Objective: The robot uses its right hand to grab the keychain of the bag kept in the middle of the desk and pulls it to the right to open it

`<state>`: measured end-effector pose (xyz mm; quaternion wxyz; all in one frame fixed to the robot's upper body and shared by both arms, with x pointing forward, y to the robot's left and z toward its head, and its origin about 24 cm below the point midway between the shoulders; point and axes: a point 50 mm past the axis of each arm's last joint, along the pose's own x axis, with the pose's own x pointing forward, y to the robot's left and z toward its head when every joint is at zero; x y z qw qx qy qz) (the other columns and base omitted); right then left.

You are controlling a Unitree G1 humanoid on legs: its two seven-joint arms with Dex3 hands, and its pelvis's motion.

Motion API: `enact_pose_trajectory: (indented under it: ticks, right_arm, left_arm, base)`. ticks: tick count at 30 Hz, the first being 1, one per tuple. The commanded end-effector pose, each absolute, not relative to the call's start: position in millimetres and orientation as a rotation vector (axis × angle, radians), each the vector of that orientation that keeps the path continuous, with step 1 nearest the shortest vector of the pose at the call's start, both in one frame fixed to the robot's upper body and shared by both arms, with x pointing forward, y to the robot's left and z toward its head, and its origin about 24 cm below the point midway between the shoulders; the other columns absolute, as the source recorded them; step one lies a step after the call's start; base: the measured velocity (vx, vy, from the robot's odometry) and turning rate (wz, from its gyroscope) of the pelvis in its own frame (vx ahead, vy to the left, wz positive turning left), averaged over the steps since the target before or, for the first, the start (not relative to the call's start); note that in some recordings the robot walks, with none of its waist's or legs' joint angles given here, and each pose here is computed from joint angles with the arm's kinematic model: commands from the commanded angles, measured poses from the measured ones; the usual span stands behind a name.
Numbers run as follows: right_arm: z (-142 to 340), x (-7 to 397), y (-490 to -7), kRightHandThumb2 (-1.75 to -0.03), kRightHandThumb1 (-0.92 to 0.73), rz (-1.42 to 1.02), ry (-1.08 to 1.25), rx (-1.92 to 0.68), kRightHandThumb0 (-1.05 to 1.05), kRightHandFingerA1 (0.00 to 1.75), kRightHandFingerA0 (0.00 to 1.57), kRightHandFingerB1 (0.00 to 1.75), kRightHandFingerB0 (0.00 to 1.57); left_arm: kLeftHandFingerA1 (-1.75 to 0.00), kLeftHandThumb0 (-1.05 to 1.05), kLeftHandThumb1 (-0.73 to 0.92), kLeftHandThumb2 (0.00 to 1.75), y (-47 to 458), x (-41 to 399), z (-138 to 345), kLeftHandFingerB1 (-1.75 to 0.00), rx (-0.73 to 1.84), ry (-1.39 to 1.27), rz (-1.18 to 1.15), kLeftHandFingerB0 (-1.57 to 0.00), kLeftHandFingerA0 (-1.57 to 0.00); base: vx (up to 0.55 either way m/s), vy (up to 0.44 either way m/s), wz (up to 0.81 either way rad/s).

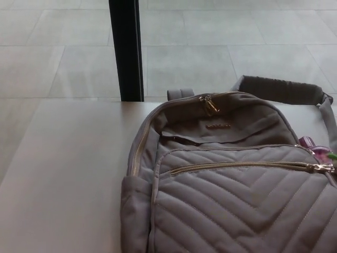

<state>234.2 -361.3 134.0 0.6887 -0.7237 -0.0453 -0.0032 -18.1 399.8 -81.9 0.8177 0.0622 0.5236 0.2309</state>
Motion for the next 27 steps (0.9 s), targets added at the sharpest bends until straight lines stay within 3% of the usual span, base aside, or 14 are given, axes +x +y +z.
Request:
enact_pose_trajectory:
  ticks: [1,7,8,9,11,12,14,17,18,20,21,25,26,27]
  right_arm:
    - [129,228,-350,-0.97,-0.55,0.149,0.113,-1.511,-1.03,0.09,0.00,0.00,0.00]
    - [128,218,-356,-0.63,-0.70,0.132,0.183,-1.321,-1.04,0.00,0.00,0.00,0.00]
    - [128,216,-360,-1.02,-0.57,0.108,0.208,-1.303,-1.04,0.13,0.00,0.00,0.00]
    - [128,214,-363,-0.63,-0.73,0.094,0.219,-1.275,-1.05,0.00,0.00,0.00,0.00]
    - [128,207,-377,-1.02,-0.62,0.022,0.242,-1.194,-1.05,0.17,0.00,0.00,0.00]
    - [126,200,-389,-0.62,-0.72,-0.081,0.236,-1.078,-0.97,0.00,0.00,0.00,0.00]
    - [124,192,-400,-0.62,-0.72,-0.183,0.231,-0.961,-0.97,0.00,0.00,0.00,0.00]
    - [113,169,-430,-0.65,-0.81,-0.425,0.297,-0.895,-1.05,0.00,0.00,0.00,0.00]
    - [108,158,-440,-1.06,-0.65,-0.497,0.328,-0.867,-1.05,0.23,0.00,0.00,0.00]
    - [93,134,-459,-0.63,-0.77,-0.664,0.374,-0.710,-0.96,0.00,0.00,0.00,0.00]
    - [78,113,-475,-0.97,-0.66,-0.844,0.417,-0.576,-0.96,0.19,0.00,0.00,0.00]
    - [56,79,-490,-0.97,-0.67,-1.065,0.506,-0.406,-0.98,0.18,0.00,0.00,0.00]
    - [52,72,-490,-0.94,-0.59,-1.117,0.504,-0.365,-0.84,0.43,0.02,0.08,0.00]
    - [47,64,-491,-0.90,-0.59,-1.173,0.512,-0.305,-0.80,0.60,0.17,0.06,0.00]
  left_arm:
    - [-0.48,-0.89,0.92,0.81,402,-22,-79,-0.42,0.131,1.125,0.494,-0.43,-0.50]
    - [-0.48,-0.90,0.92,0.80,402,-21,-80,-0.42,0.139,1.126,0.498,-0.46,-0.52]
    - [-0.48,-0.90,0.92,0.80,402,-20,-80,-0.42,0.145,1.131,0.493,-0.45,-0.52]
    - [-0.46,-0.91,0.92,0.83,402,-20,-81,-0.38,0.147,1.132,0.488,-0.43,-0.54]
    - [-0.57,-0.86,0.81,1.20,401,-20,-81,-0.51,0.146,1.129,0.483,-0.39,-0.48]
    - [-0.57,-0.85,0.81,1.21,402,-19,-80,-0.51,0.141,1.126,0.482,-0.37,-0.47]
    - [-0.57,-0.85,0.81,1.21,402,-18,-80,-0.51,0.143,1.123,0.478,-0.37,-0.47]
    - [-0.52,-0.96,0.92,0.85,400,-17,-82,-0.42,0.119,1.120,0.494,-0.45,-0.54]
    - [-0.49,-0.89,0.92,0.81,400,-17,-83,-0.39,0.106,1.116,0.501,-0.44,-0.54]
    - [-0.49,-0.88,0.92,0.79,399,-16,-82,-0.42,0.107,1.105,0.498,-0.44,-0.50]
    - [-0.50,-0.88,0.92,0.80,399,-15,-83,-0.42,0.115,1.102,0.488,-0.45,-0.51]
    - [-0.47,-0.87,0.92,0.84,399,-16,-82,-0.38,0.154,1.109,0.473,-0.44,-0.55]
    - [-0.57,-0.84,0.84,1.22,399,-16,-83,-0.49,0.150,1.114,0.481,-0.36,-0.50]
    - [-0.48,-0.87,0.92,0.82,399,-16,-83,-0.38,0.127,1.112,0.490,-0.44,-0.54]
  base:
    - [0.00,0.000,0.00]
    - [0.00,0.000,0.00]
    - [0.00,0.000,0.00]
    - [0.00,0.000,0.00]
    - [0.00,0.000,0.00]
    - [0.00,0.000,0.00]
    - [0.00,0.000,0.00]
    - [0.00,0.000,0.00]
    - [0.00,0.000,0.00]
    - [0.00,0.000,0.00]
    - [0.00,0.000,0.00]
    - [0.00,0.000,0.00]
    - [0.00,0.000,0.00]
    - [0.00,0.000,0.00]
